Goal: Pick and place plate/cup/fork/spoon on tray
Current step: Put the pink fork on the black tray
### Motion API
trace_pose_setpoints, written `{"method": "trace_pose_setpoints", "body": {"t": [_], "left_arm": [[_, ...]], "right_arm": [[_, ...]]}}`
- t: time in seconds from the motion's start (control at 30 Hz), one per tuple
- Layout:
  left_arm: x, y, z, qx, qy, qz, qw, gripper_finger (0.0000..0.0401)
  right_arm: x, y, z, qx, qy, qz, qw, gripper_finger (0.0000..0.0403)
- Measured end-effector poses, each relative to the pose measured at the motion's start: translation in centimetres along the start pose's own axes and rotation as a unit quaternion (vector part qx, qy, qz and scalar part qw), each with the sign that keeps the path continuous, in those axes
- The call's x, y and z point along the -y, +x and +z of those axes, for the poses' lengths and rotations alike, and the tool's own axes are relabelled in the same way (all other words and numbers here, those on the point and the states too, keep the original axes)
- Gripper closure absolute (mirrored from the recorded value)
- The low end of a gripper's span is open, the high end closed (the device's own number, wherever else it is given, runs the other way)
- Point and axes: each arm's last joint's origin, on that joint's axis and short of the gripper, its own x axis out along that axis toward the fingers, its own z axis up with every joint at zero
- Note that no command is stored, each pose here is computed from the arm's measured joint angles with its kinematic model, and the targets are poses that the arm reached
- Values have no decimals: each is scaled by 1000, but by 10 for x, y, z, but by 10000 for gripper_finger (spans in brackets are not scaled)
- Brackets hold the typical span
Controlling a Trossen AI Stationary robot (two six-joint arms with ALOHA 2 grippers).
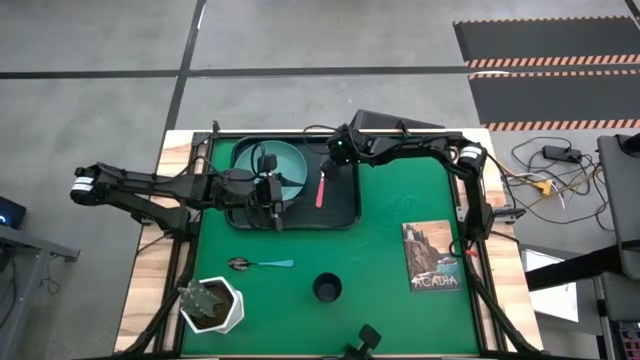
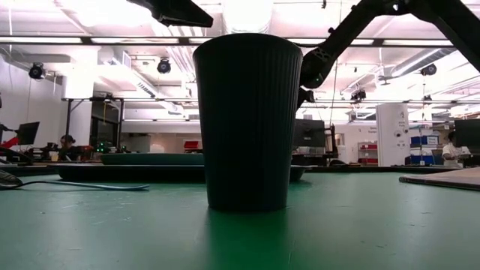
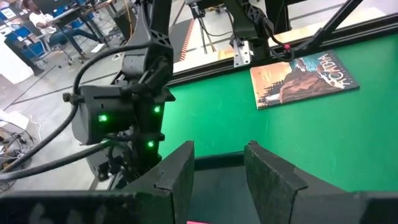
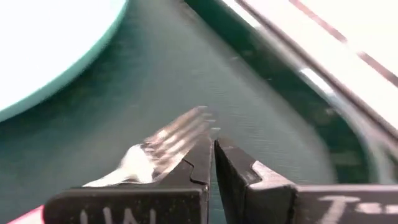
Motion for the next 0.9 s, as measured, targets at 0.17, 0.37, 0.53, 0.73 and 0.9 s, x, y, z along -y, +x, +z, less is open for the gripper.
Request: {"method": "trace_pose_setpoints", "body": {"t": [0.17,0.37,0.53,0.73,0.9], "left_arm": [[-1,-1,1,6,-2,2,1000,280],[-1,-1,1,6,-2,2,1000,280],[-1,-1,1,5,-2,3,1000,280],[-1,-1,1,5,-2,3,1000,280],[-1,-1,1,5,-2,3,1000,280]], "right_arm": [[0,9,-7,-9,0,-5,1000,394],[-4,26,-15,-5,-1,5,1000,394],[-6,27,-15,0,-1,8,1000,394],[-6,27,-15,2,-1,8,1000,394],[-6,27,-13,4,-9,8,1000,394]]}}
